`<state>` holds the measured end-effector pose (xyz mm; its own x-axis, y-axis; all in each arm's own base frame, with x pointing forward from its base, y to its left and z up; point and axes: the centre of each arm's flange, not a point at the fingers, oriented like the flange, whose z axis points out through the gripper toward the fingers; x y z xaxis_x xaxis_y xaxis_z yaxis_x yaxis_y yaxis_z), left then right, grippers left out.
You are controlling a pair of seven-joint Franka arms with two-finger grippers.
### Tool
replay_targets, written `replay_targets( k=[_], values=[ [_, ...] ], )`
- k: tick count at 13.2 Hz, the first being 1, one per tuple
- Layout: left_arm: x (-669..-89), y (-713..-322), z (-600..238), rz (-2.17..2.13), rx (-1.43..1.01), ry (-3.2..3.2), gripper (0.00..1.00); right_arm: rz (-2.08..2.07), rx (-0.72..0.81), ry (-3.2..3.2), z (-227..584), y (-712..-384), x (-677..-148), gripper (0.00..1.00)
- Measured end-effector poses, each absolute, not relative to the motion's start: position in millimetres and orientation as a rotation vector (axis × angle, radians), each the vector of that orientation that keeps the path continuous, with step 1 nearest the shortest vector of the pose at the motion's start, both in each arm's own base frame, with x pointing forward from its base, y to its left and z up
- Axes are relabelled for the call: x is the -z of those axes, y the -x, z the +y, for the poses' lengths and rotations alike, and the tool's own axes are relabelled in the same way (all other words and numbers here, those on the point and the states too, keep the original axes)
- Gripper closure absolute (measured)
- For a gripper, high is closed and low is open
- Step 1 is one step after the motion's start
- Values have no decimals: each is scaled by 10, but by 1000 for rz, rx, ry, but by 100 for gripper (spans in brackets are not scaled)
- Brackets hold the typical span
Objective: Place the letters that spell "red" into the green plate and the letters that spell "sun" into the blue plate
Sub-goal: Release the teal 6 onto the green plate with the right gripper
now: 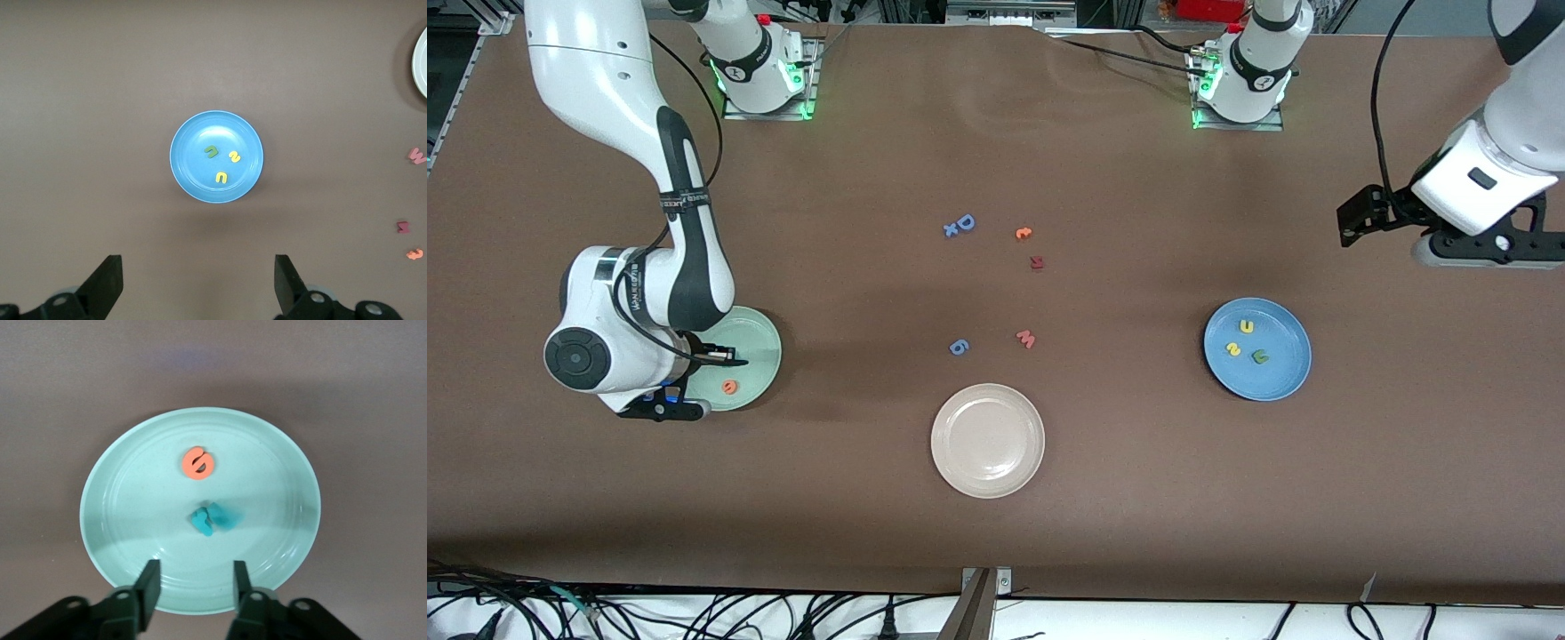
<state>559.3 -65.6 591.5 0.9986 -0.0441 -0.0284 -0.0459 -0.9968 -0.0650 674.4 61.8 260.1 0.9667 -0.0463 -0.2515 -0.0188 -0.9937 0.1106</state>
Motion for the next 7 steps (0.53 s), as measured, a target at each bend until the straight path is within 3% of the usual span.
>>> replay_targets(
  k=[4, 7],
  values=[
    [-5907, -5492, -515, 150, -35, 3070, 0, -37, 377, -3014, 676, -6753, -2655, 0],
    [-5896, -5502, -435, 136, -33, 3071, 0, -32, 393, -3023, 716, -6739, -2838, 0]
  ],
)
